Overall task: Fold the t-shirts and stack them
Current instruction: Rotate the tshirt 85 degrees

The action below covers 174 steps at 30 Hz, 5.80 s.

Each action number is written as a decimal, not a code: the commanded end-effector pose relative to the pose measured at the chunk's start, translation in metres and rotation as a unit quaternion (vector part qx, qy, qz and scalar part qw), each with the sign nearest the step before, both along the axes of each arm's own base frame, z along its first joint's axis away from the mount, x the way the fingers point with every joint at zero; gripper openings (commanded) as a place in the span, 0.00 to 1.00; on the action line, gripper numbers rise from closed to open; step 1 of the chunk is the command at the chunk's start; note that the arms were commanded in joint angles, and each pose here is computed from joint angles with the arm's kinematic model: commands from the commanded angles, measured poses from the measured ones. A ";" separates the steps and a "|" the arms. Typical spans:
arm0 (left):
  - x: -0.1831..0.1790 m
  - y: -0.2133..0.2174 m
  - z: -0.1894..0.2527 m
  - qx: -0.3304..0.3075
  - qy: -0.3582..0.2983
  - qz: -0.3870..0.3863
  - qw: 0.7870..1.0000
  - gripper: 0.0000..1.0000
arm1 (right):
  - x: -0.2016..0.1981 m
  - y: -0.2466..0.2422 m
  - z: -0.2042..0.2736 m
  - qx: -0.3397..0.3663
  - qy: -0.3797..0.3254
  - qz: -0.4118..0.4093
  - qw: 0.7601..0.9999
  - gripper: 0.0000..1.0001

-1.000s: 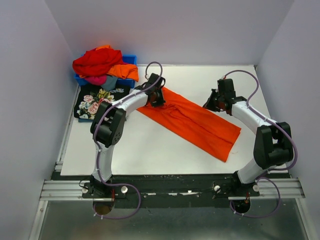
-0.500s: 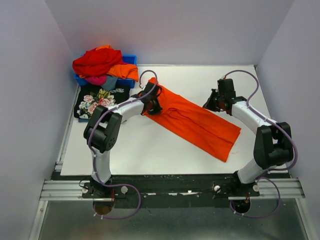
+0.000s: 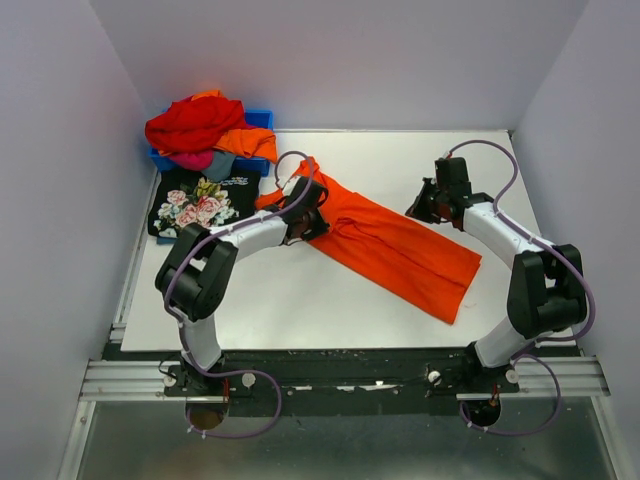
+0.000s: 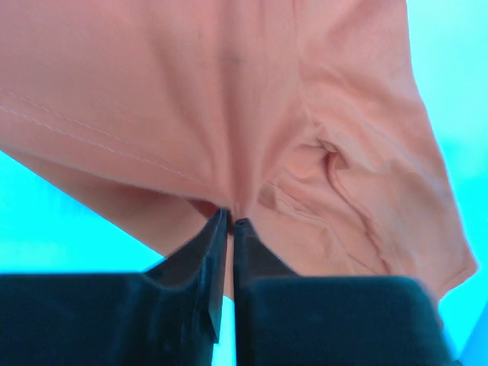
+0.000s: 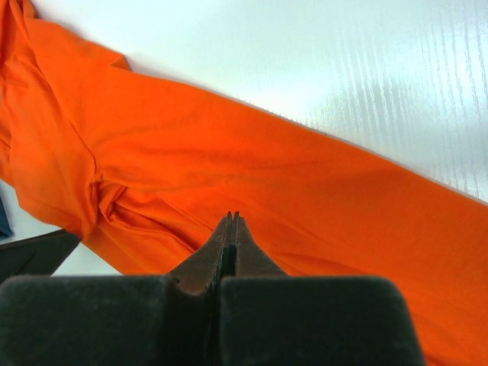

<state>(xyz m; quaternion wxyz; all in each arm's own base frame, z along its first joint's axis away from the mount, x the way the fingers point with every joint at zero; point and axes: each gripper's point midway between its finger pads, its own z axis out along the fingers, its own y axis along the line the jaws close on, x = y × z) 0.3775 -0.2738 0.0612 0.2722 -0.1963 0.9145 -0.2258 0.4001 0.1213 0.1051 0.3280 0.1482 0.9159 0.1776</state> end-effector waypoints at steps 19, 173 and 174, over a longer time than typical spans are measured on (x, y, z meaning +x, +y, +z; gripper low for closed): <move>0.042 0.038 0.068 0.095 -0.081 0.033 0.992 0.49 | -0.007 0.002 -0.003 0.004 0.009 0.001 1.000 0.01; 0.067 0.066 -0.006 -0.009 -0.043 -0.047 0.998 0.63 | 0.163 0.044 -0.078 0.045 0.101 -0.008 0.994 0.01; 0.069 0.065 -0.007 -0.011 -0.043 -0.046 0.998 0.63 | 0.168 0.042 -0.077 0.048 0.098 -0.008 0.994 0.01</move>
